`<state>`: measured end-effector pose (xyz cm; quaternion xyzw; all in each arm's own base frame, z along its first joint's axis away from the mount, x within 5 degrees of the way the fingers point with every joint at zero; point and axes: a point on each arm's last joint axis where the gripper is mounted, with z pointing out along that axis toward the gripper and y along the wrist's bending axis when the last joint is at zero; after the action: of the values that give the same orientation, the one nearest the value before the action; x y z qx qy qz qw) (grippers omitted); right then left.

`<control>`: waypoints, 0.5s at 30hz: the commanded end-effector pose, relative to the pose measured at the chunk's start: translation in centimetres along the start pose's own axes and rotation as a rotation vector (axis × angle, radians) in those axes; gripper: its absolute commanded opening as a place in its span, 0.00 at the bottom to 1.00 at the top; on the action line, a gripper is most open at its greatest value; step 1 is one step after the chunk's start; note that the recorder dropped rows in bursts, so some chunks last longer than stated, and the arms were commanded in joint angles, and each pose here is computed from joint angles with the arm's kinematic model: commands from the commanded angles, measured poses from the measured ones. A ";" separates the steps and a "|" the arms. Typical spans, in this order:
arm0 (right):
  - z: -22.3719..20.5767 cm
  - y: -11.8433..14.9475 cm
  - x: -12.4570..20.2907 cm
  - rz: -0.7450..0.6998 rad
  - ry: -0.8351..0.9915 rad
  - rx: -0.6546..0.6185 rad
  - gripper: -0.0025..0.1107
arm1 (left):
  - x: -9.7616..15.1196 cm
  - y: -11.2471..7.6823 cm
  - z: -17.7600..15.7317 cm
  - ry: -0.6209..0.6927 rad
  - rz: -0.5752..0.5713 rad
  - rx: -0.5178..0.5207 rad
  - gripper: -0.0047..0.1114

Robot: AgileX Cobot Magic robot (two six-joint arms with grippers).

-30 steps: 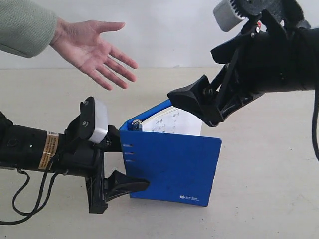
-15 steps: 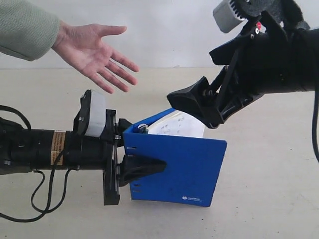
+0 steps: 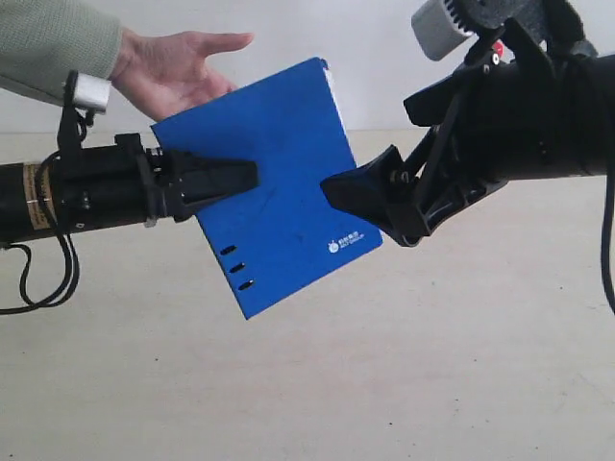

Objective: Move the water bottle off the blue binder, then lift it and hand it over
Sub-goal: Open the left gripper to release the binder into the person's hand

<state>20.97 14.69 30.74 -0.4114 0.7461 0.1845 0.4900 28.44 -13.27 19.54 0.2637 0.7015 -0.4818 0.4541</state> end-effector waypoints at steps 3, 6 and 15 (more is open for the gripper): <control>-0.3 0.2 -0.3 0.011 -0.012 -0.010 0.92 | -2.2 1.5 -1.5 -0.186 -0.295 -0.053 0.08; -0.3 0.2 -0.3 0.011 -0.012 -0.012 0.92 | -3.1 1.7 -1.7 -0.234 -0.316 -0.048 0.08; -0.3 0.4 -0.3 0.018 -0.005 -0.037 0.92 | -4.7 2.8 -2.2 -0.439 -0.530 -0.063 0.08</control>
<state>20.70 14.84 30.63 -0.4155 0.7479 0.1986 0.4782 31.61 -10.21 21.55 -0.0301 0.6846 -0.5752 0.4467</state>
